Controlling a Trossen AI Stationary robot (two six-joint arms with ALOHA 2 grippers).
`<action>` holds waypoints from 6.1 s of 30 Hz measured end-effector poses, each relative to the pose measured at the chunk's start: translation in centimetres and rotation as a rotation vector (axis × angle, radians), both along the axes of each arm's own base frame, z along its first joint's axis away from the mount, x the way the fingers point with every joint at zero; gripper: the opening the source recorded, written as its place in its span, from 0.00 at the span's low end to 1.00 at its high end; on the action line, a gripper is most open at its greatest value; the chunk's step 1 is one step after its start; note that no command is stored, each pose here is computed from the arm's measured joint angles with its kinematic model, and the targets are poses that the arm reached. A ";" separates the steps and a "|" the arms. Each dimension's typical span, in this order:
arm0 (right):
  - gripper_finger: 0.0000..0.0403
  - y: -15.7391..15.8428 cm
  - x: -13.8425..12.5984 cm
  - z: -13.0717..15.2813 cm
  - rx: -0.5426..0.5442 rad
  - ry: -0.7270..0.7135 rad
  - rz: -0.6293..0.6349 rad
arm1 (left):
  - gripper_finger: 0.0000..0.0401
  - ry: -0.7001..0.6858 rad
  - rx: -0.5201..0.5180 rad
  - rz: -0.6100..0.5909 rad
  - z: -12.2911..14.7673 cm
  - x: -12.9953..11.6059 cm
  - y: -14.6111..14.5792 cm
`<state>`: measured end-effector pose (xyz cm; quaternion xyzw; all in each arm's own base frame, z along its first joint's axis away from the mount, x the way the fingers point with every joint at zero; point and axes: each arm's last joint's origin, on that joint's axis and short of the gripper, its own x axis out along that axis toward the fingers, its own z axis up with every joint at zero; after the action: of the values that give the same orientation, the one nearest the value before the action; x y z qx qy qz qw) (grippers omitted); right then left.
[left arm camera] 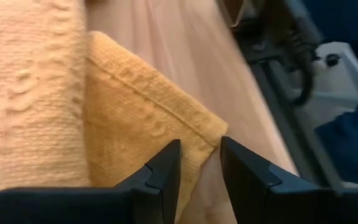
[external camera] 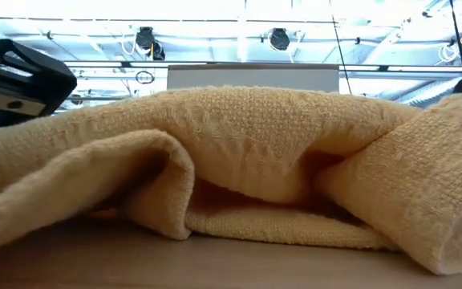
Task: Fold towel
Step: Fold the yellow towel
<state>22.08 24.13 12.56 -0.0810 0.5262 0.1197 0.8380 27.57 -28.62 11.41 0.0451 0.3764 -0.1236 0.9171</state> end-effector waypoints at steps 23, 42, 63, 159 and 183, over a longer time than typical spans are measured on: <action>0.01 0.1 0.4 0.0 0.021 -0.026 0.014 | 0.01 0.007 0.134 -0.058 0.1 1.1 1.6; 0.00 -1.0 -3.2 13.4 0.310 -0.419 0.225 | 0.00 -0.388 0.140 -0.278 18.4 -4.7 3.3; 0.00 -2.4 -8.2 23.2 0.323 -0.835 0.377 | 0.00 -0.602 0.503 0.105 22.0 -11.5 4.0; 0.41 -5.7 -6.1 3.7 0.353 -0.198 -0.266 | 0.34 0.243 0.219 0.175 3.3 4.4 9.9; 0.41 -5.0 -2.4 3.1 0.306 -0.280 -0.182 | 0.34 0.256 0.205 0.202 1.2 5.7 10.6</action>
<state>19.66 19.15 15.70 0.0790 0.3855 0.1099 0.9127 33.30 -18.03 12.59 0.0840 0.5031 0.0031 0.8601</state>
